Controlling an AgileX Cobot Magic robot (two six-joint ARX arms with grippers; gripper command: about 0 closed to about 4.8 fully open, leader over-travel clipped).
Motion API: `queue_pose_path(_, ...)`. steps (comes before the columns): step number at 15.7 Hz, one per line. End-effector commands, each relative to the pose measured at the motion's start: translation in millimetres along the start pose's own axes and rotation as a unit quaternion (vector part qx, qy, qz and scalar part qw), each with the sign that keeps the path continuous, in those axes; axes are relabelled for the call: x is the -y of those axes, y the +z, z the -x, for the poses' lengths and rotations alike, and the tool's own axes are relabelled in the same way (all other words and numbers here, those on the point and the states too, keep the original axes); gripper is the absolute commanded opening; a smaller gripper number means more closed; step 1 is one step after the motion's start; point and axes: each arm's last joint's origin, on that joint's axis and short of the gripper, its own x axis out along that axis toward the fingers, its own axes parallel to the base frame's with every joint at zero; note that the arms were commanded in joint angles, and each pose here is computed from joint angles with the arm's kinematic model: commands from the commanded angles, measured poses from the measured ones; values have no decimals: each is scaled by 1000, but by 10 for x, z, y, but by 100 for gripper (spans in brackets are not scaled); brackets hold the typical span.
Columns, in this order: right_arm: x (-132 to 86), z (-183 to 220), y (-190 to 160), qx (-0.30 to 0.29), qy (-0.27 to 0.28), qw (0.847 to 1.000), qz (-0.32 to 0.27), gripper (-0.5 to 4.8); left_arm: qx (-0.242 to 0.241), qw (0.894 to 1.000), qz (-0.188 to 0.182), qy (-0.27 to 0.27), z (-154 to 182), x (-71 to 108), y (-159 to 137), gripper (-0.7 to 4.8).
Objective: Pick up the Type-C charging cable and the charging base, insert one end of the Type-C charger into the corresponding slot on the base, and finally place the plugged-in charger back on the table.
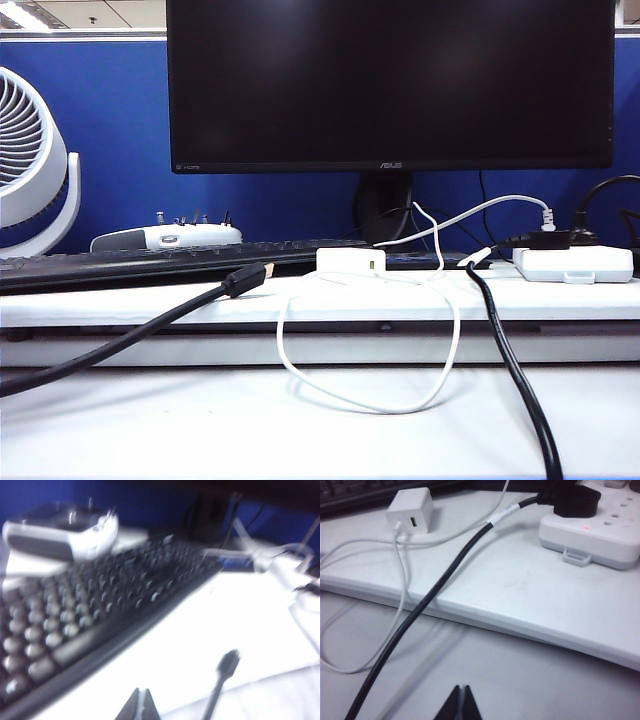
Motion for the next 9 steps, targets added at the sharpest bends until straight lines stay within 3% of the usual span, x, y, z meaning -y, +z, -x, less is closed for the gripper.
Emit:
queue_pose_path(1, 10, -7, -8, 4, -16, 1000, -2, -1, -2, 999, -21, 28, -62, -52, -163, -5)
queue_pose_path(3, 8, -7, -7, 4, -13, 1000, -2, -1, -8, 999, -31, 30, -130, -101, -389, -5)
queue_pose_path(7, 8, -7, -7, 4, -13, 1000, -2, -1, -20, 999, -32, 32, -144, -120, -479, -5)
queue_pose_path(9, 8, -7, -7, 4, -13, 1000, -2, -1, 8, 999, -32, 29, -121, -123, -478, -5)
